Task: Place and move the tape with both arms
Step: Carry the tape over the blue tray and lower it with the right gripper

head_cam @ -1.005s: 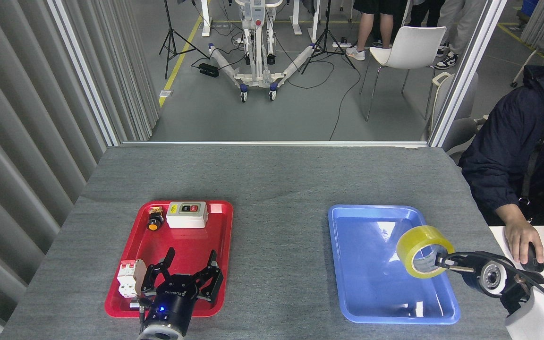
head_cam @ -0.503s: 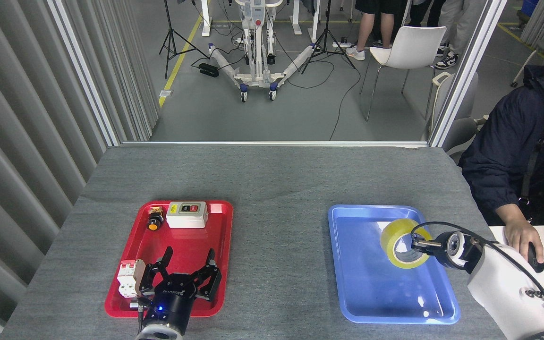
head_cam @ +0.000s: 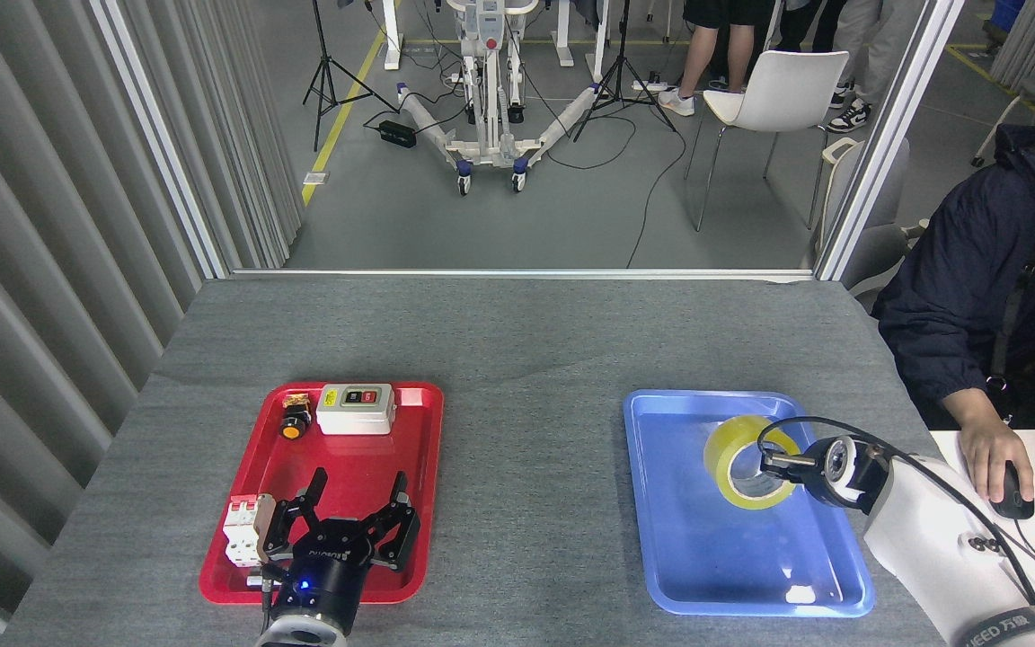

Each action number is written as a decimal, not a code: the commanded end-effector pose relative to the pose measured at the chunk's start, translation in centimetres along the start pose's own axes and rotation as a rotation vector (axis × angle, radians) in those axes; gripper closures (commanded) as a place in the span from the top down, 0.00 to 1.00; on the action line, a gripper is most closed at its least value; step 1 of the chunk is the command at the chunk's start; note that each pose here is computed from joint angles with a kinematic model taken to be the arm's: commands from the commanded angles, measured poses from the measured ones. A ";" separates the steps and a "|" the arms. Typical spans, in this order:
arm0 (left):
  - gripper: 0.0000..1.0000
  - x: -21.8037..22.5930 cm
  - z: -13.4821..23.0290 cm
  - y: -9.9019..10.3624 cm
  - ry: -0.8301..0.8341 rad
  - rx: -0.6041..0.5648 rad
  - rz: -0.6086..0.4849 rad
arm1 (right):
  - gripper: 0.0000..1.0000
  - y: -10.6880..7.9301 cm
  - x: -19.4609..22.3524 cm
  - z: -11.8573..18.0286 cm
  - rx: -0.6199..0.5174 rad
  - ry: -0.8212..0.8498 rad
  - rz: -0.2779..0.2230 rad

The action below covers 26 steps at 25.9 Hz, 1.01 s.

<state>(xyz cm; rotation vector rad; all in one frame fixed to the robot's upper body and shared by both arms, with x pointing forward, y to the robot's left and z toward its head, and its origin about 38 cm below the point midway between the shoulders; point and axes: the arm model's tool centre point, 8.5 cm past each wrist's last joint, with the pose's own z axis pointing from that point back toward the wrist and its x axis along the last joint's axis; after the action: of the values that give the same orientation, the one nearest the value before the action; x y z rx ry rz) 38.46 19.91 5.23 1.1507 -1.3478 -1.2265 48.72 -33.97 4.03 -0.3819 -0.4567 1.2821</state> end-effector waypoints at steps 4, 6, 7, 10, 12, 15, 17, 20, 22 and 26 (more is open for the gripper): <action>1.00 0.1 0.0 0.0 -0.003 -0.001 0.001 | 0.30 0.2 -0.1 -0.1 0.001 0.008 0.001; 1.00 0.1 0.0 0.0 -0.005 0.000 0.001 | 0.33 0.2 0.0 -0.1 -0.001 0.006 0.002; 0.99 0.1 0.0 0.1 -0.006 0.002 0.001 | 0.36 0.3 0.3 -0.2 -0.002 0.002 0.000; 1.00 0.1 0.0 0.1 -0.006 0.002 -0.001 | 0.41 0.5 1.1 -0.4 0.003 -0.012 -0.001; 1.00 0.0 0.0 0.1 -0.005 0.005 -0.001 | 0.42 0.4 1.1 -0.3 0.000 -0.012 -0.002; 1.00 0.0 0.0 0.1 -0.005 0.003 -0.002 | 0.42 0.2 1.2 -0.3 -0.008 -0.015 -0.003; 0.99 0.0 0.0 0.1 -0.006 0.001 -0.002 | 0.42 0.0 1.2 -0.2 -0.017 -0.017 -0.005; 1.00 0.1 0.0 0.1 -0.006 0.003 -0.001 | 0.41 -0.2 1.2 -0.1 -0.022 -0.019 -0.012; 0.99 0.1 0.0 0.0 -0.006 0.000 -0.001 | 0.39 -0.3 1.3 -0.1 -0.023 -0.022 -0.013; 1.00 0.1 0.0 0.0 -0.006 -0.001 -0.001 | 0.42 -0.5 2.5 -0.1 -0.040 -0.047 -0.010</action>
<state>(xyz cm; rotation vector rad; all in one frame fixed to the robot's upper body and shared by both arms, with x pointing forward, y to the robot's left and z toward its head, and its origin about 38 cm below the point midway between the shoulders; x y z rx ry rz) 38.42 19.89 5.23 1.1496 -1.3522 -1.2310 49.43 -32.30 4.34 -0.3832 -0.5038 1.2726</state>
